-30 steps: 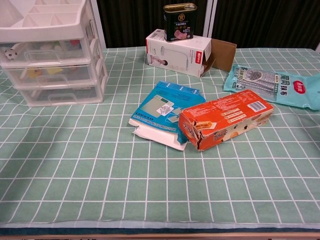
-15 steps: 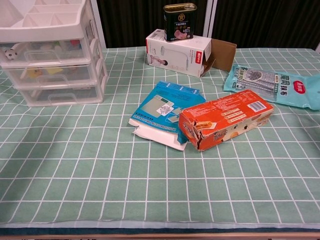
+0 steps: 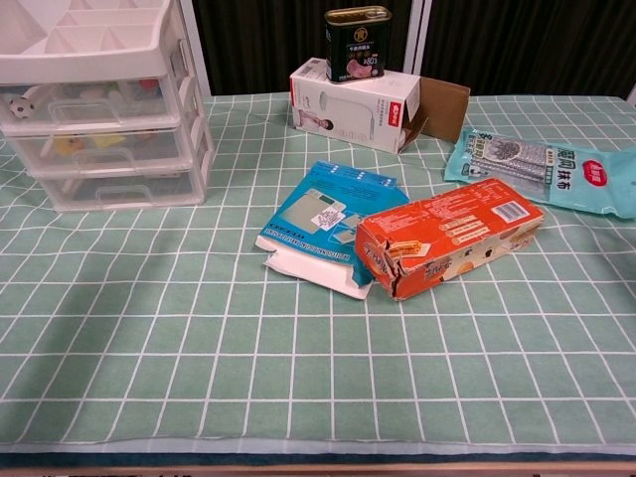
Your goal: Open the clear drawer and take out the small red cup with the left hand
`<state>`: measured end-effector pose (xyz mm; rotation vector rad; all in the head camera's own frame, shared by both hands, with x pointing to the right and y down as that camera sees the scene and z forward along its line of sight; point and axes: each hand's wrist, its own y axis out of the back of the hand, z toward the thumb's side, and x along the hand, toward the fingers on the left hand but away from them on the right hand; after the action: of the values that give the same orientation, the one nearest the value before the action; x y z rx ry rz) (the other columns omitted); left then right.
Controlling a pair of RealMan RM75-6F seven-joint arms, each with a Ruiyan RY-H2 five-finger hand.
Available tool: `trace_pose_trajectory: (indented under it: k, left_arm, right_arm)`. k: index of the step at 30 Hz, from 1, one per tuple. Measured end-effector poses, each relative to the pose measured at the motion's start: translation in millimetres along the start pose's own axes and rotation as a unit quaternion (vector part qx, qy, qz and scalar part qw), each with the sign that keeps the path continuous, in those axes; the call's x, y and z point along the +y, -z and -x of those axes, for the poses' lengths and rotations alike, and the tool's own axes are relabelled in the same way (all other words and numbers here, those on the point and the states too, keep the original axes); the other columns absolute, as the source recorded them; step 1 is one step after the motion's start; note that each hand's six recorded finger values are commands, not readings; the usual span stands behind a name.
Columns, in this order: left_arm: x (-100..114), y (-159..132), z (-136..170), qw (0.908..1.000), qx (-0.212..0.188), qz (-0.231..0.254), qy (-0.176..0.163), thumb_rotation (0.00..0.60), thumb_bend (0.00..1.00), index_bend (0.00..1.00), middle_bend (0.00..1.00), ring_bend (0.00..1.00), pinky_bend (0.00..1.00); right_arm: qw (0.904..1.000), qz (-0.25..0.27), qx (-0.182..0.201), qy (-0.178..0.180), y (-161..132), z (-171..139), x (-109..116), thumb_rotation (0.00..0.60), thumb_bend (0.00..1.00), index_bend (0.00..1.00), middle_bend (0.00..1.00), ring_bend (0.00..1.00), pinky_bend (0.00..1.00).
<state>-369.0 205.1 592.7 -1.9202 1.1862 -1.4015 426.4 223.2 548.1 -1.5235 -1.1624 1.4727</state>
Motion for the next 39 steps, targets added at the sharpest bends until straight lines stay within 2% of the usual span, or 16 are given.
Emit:
trace_pose_trajectory:
  k: [6,14,23,39]
  left_arm:
    - [-9.1,-11.7,-22.3,0.996,0.028,0.081,0.028,0.6,0.42,0.05,0.98,0.95,1.0]
    - [-23.9,-22.8,-50.8,0.9815,0.069,0.17,0.052,0.6,0.43,0.05,0.98,0.95,1.0]
    - [-32.1,-27.6,-77.3,0.9724,0.092,0.207,0.055,0.6,0.43,0.05,0.99,0.96,1.0]
    - [-35.2,-22.5,-106.2,0.9675,0.115,0.221,0.042,0.6,0.43,0.05,0.99,0.96,1.0]
  right_arm:
    - [1.0,0.005,0.0,-0.003,0.2,0.2,-0.3,0.6,0.07,0.0,0.0,0.0,0.22]
    - [0.9999,0.007,-0.001,-0.009,0.4,0.4,-1.2,0.6,0.07,0.0,0.0,0.0,0.22]
    - [0.9999,0.011,-0.001,-0.012,0.4,0.6,-1.6,0.6,0.08,0.0,0.0,0.0,0.22]
    - [0.9998,0.015,-0.002,-0.015,-0.1,0.1,-2.1,0.6,0.08,0.0,0.0,0.0,0.22]
